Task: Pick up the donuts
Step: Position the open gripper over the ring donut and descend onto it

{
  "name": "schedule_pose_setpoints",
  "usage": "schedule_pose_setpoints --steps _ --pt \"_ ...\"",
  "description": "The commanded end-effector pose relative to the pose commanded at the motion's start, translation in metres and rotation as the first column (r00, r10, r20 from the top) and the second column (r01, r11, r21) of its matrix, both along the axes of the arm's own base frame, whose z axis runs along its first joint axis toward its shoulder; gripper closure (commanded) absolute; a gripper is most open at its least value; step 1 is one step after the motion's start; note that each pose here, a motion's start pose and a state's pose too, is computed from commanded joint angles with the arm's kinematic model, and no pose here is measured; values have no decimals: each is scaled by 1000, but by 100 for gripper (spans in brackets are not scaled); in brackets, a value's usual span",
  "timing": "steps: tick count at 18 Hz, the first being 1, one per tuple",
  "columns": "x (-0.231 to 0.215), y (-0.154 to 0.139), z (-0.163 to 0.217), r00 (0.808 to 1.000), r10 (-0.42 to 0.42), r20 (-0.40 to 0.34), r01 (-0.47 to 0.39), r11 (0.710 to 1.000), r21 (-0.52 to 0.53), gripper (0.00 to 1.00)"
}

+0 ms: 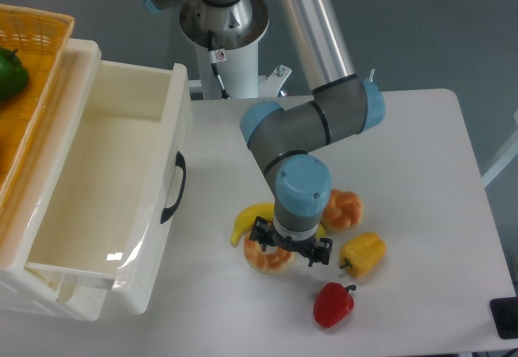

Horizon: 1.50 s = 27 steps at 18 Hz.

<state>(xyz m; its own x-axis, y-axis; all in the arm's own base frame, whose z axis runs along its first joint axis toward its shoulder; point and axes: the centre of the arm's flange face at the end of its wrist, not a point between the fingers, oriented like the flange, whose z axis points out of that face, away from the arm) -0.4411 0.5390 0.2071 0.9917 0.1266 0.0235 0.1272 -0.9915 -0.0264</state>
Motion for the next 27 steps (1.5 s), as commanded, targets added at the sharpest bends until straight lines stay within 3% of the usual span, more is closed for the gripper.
schedule_pose_setpoints --steps 27 --pt "15 -4 -24 999 -10 34 11 999 -34 0"
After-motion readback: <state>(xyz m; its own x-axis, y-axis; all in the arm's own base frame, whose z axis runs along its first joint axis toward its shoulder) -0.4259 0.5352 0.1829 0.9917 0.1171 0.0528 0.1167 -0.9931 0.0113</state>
